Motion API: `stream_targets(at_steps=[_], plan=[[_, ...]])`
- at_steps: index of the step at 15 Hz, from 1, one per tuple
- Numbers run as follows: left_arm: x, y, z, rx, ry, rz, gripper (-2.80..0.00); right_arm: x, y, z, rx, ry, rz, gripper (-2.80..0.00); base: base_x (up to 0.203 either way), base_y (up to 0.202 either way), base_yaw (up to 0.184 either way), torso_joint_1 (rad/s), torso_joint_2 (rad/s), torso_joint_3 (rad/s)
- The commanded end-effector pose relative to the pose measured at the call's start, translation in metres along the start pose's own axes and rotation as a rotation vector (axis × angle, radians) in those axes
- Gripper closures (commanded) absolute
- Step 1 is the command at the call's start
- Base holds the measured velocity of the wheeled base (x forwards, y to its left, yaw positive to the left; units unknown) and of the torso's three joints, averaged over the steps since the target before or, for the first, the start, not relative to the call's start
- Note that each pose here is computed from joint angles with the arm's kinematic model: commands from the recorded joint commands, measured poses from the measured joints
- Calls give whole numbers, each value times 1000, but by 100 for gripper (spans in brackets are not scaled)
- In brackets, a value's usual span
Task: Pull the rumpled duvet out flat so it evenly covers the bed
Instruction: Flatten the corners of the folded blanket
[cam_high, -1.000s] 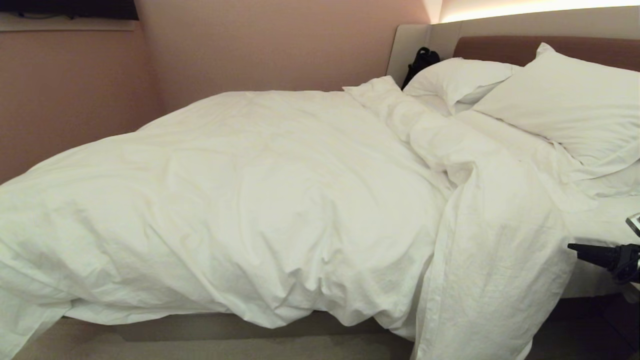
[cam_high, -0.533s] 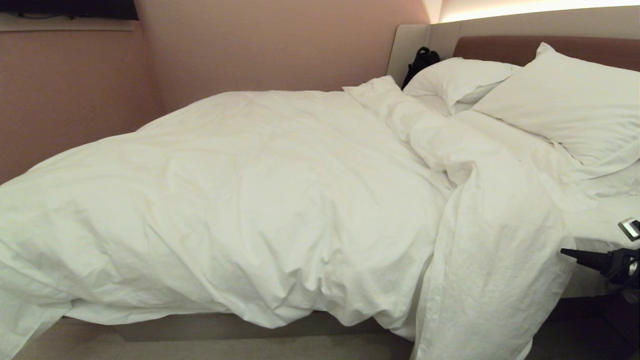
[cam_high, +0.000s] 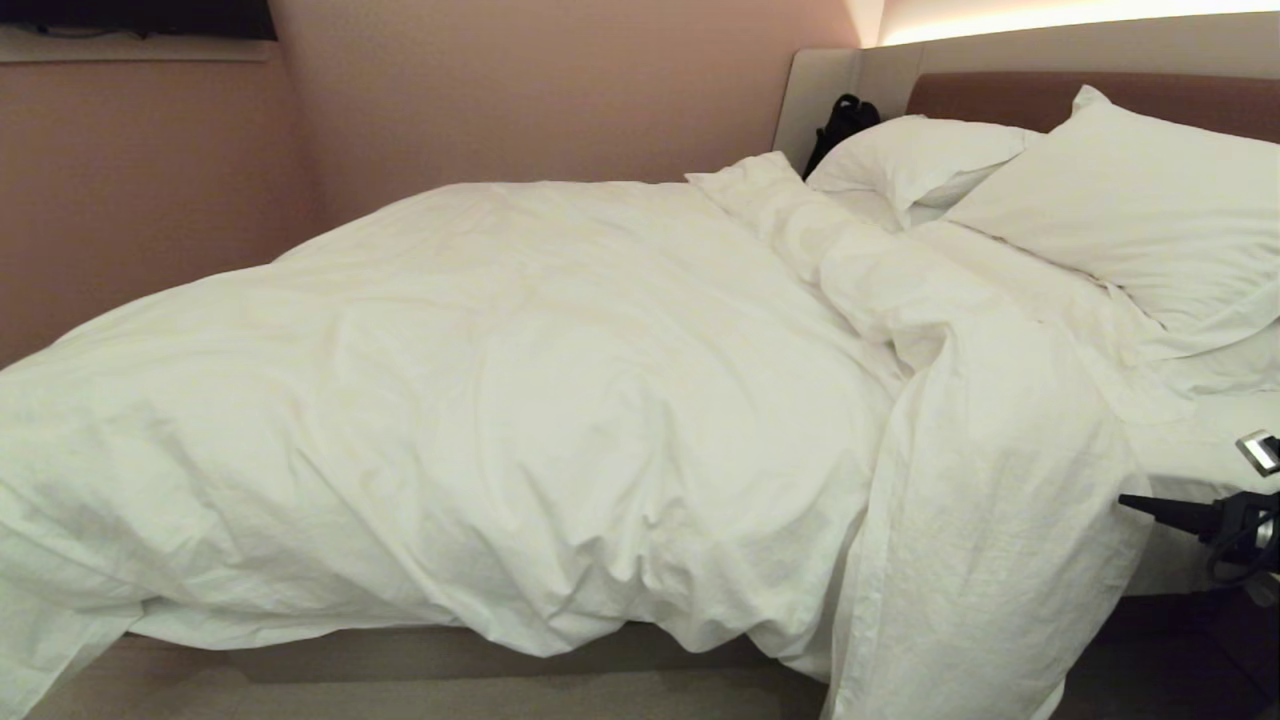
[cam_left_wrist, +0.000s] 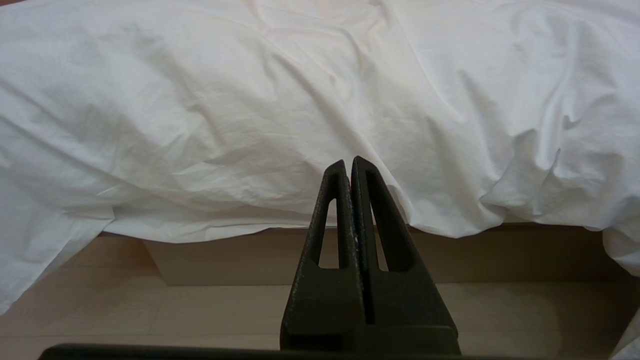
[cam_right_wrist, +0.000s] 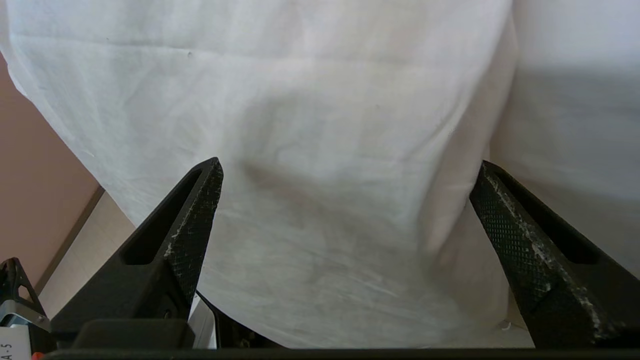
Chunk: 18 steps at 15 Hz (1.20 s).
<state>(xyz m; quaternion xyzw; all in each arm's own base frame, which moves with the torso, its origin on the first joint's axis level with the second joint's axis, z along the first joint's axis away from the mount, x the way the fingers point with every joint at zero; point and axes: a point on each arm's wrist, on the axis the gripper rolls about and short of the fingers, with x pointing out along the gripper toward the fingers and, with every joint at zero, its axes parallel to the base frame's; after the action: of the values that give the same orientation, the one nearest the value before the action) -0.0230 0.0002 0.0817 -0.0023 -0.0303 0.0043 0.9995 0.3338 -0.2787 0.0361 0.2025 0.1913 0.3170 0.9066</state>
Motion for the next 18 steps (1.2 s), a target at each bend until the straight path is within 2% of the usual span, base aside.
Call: stream_targets(at_steps=[1,15,18], plan=[[0,0,0,0,-1,1,0,-1,4,5,-14,-5,3,-280,0,0,0,0,0,0],[0,0,0,0,-1,2,0,-3,9,5,-19,-8,4,-280,0,0,0,0,0,0],[0,0,0,0,-1,1,0,-1,7,1,-40,-14,5,-280,0,0,0,0,0,0]])
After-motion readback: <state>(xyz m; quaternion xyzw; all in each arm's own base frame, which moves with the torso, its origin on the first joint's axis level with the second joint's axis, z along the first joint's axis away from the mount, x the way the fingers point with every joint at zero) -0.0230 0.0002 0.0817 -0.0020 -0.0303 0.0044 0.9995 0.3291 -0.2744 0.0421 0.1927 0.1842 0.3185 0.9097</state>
